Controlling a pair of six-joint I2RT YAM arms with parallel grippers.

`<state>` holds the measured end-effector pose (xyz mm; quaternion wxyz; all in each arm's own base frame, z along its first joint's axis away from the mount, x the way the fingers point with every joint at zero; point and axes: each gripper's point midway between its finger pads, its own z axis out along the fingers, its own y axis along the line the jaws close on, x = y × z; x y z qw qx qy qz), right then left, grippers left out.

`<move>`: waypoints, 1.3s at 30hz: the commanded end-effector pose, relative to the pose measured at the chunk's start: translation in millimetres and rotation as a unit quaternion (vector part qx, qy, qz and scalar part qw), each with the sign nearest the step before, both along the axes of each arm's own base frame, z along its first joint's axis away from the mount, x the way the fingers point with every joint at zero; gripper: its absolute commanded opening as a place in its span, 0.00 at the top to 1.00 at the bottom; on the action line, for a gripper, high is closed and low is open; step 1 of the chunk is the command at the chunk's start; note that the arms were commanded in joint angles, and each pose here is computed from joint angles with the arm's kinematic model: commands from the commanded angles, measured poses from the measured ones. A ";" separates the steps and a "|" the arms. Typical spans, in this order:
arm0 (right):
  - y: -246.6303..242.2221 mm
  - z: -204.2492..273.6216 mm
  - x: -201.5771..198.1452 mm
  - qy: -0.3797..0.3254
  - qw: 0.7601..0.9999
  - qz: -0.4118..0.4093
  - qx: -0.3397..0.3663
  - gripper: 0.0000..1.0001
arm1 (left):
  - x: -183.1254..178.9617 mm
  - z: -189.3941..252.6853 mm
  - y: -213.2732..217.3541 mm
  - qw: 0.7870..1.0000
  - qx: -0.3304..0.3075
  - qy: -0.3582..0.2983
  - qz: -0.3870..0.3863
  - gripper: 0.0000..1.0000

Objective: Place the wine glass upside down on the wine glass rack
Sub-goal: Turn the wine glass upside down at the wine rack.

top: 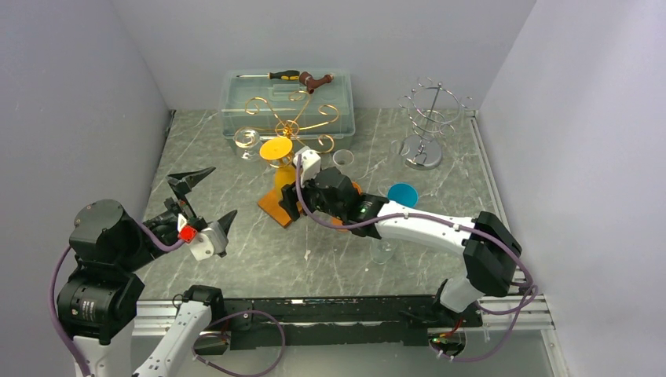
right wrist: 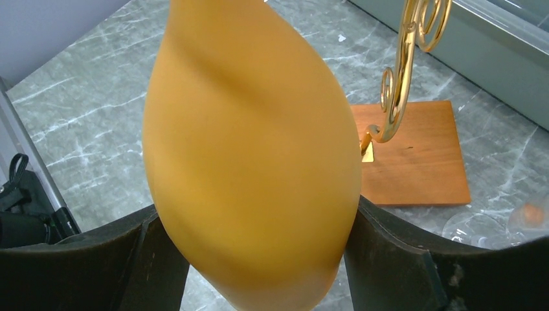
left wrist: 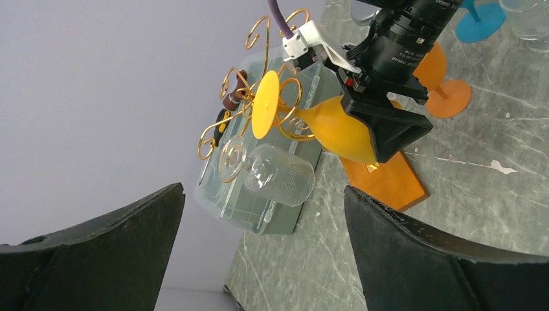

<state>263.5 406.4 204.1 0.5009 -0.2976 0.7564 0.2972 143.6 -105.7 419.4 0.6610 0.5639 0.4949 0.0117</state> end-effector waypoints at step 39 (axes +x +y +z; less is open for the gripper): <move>-17.0 29.9 -12.4 -0.089 0.995 -0.022 0.037 0.28 | 8.3 2.9 -3.8 1.000 0.000 -0.003 -0.009 0.00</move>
